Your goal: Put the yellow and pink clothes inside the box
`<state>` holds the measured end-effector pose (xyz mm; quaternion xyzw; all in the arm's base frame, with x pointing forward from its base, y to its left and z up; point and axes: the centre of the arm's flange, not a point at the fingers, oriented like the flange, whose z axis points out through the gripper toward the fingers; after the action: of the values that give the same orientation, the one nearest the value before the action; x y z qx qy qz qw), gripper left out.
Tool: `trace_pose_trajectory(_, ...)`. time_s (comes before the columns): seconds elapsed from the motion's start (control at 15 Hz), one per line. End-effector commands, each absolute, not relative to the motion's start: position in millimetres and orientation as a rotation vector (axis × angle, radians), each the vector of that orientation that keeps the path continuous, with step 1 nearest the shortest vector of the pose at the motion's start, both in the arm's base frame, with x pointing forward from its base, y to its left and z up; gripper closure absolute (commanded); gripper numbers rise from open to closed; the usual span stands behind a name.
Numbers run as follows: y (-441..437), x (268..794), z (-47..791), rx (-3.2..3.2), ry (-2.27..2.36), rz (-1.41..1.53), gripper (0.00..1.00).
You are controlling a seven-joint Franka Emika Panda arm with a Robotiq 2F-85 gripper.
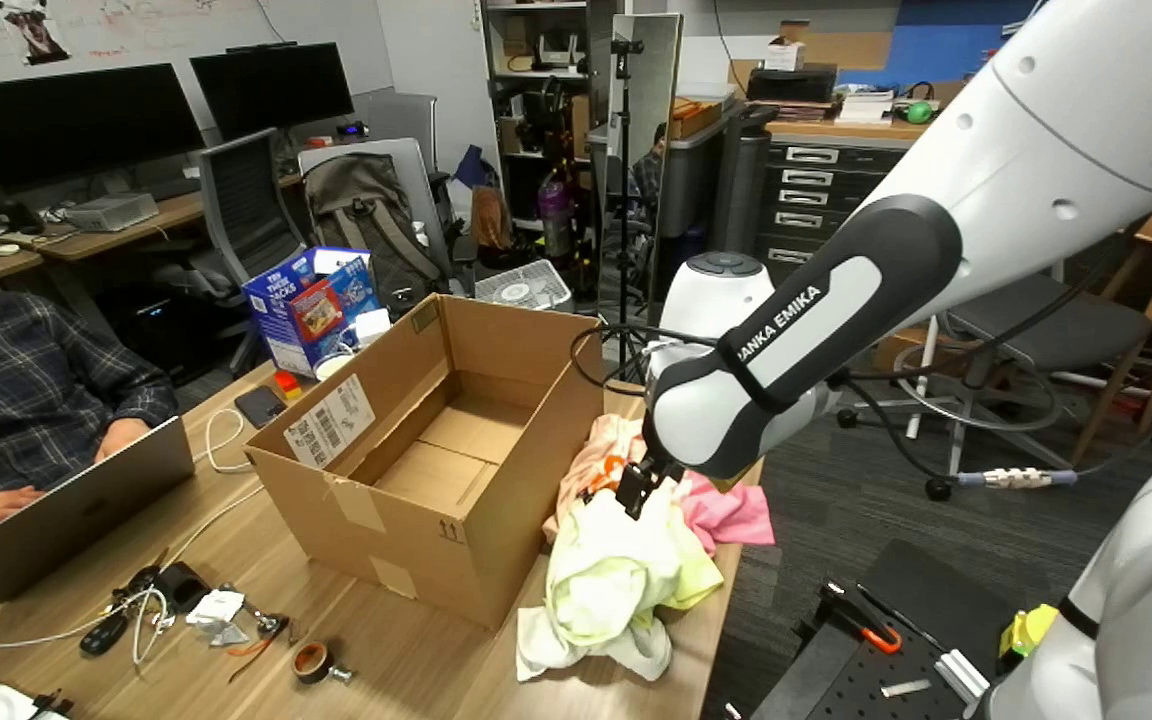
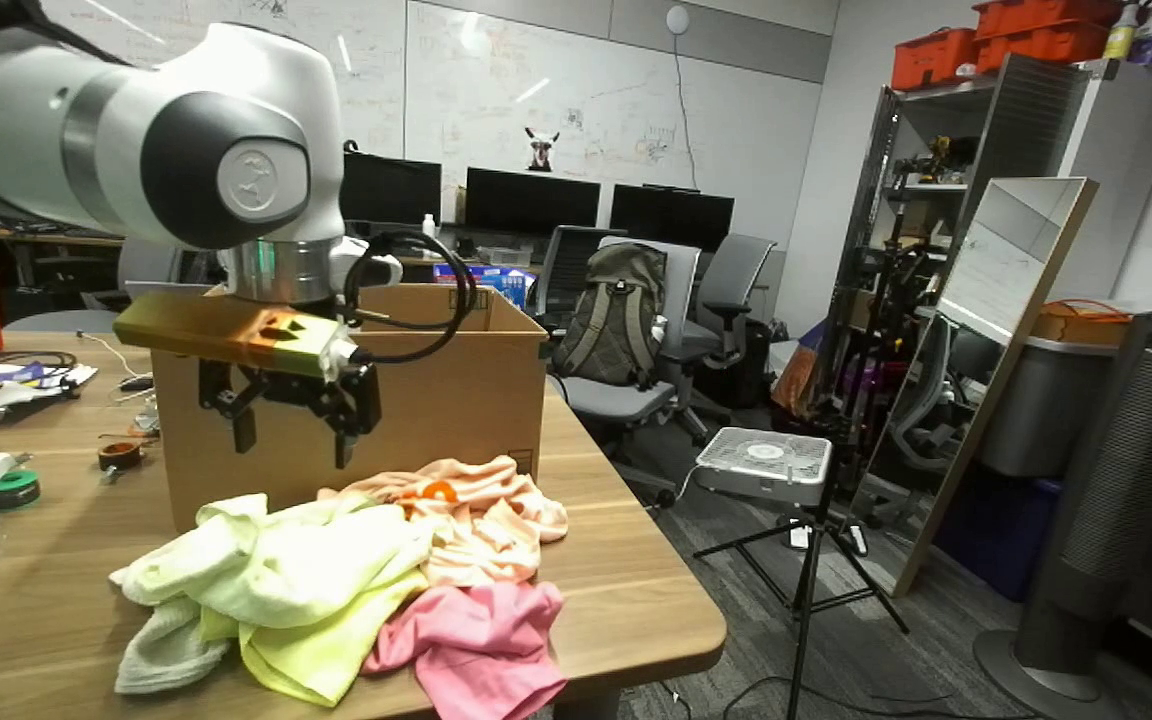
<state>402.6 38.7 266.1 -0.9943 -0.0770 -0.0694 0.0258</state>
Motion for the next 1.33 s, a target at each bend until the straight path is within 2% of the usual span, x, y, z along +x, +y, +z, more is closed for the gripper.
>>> trace_pose_trajectory(0.0, 38, 407, 243, -3.060, -0.259, -0.245, 0.00)
trace_pose_trajectory(1.27, 52, 420, 155, -3.112, -0.337, -0.113, 0.00)
